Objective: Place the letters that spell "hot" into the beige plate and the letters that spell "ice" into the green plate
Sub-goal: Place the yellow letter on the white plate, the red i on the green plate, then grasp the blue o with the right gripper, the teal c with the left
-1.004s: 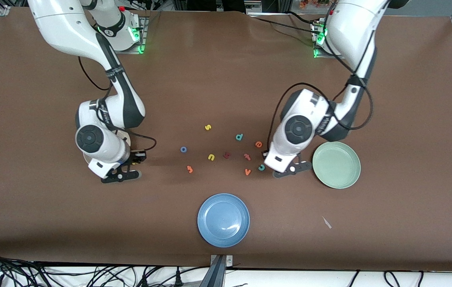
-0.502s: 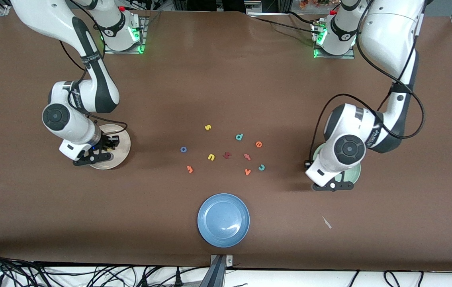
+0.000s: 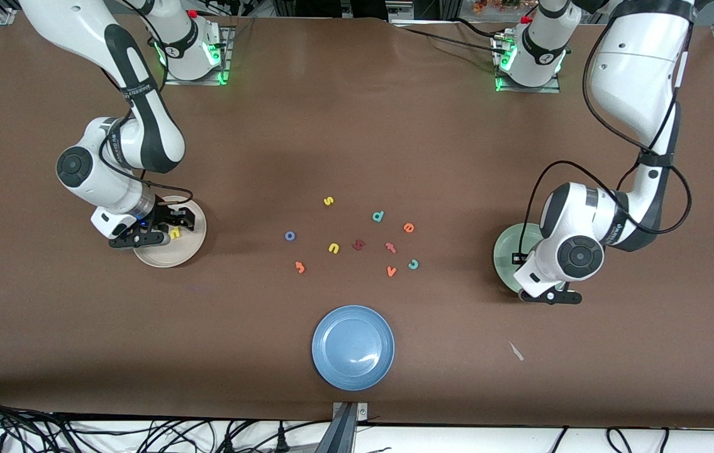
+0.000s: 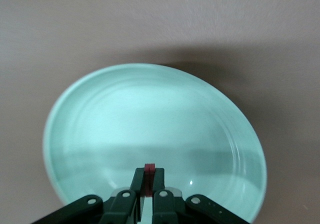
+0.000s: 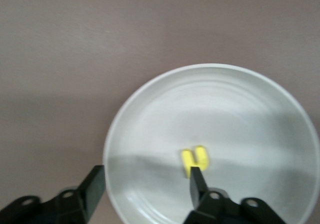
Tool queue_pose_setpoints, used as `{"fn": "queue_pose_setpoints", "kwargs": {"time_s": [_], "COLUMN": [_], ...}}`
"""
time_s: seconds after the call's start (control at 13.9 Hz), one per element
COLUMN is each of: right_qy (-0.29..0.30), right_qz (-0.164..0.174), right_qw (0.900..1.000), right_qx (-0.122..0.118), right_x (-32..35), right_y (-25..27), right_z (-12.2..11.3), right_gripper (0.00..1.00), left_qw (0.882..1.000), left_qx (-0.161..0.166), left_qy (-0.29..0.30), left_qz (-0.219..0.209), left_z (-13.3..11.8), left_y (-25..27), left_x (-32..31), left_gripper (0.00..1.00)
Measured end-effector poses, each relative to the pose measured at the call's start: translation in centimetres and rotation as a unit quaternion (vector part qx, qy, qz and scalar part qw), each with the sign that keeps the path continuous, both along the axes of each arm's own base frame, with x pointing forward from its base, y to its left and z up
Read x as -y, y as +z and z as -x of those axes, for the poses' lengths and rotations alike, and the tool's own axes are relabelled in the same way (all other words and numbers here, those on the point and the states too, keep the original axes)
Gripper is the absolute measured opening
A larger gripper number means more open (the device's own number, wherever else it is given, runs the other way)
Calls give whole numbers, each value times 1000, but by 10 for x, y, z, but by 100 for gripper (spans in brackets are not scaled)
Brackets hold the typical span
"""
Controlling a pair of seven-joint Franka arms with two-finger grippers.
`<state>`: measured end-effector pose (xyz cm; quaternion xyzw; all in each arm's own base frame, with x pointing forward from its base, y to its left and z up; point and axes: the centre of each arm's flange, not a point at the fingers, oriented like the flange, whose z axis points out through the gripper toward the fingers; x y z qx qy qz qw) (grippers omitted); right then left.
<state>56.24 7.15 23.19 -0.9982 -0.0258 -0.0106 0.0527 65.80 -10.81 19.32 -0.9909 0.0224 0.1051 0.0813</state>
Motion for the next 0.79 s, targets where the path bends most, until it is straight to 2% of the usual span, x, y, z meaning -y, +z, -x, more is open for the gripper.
{"fn": "queue_pose_setpoints", "kwargs": {"time_s": [0.14, 0.22, 0.29, 0.57, 0.79], "right_qy": [-34, -51, -68, -104, -102], "right_qz": [-12, -18, -23, -31, -26], "right_qw": [999, 998, 997, 994, 994], "right_qx": [-4, -7, -9, -12, -16], "right_x": [-29, -48, -69, -147, -186], "right_y": [4, 6, 9, 14, 0], "right_z": [3, 5, 7, 14, 13], "right_gripper": [100, 100, 100, 100, 100], "left_qw": [1000, 1000, 1000, 1000, 999], "left_qx": [15, 18, 21, 27, 31], "left_qy": [-5, -6, -6, -4, -8], "left_qz": [7, 8, 9, 11, 13], "left_z": [7, 6, 6, 4, 1], "left_y": [-19, -16, -17, -11, 21], "left_x": [0, 0, 0, -2, 7], "left_gripper": [7, 7, 12, 53, 86]}}
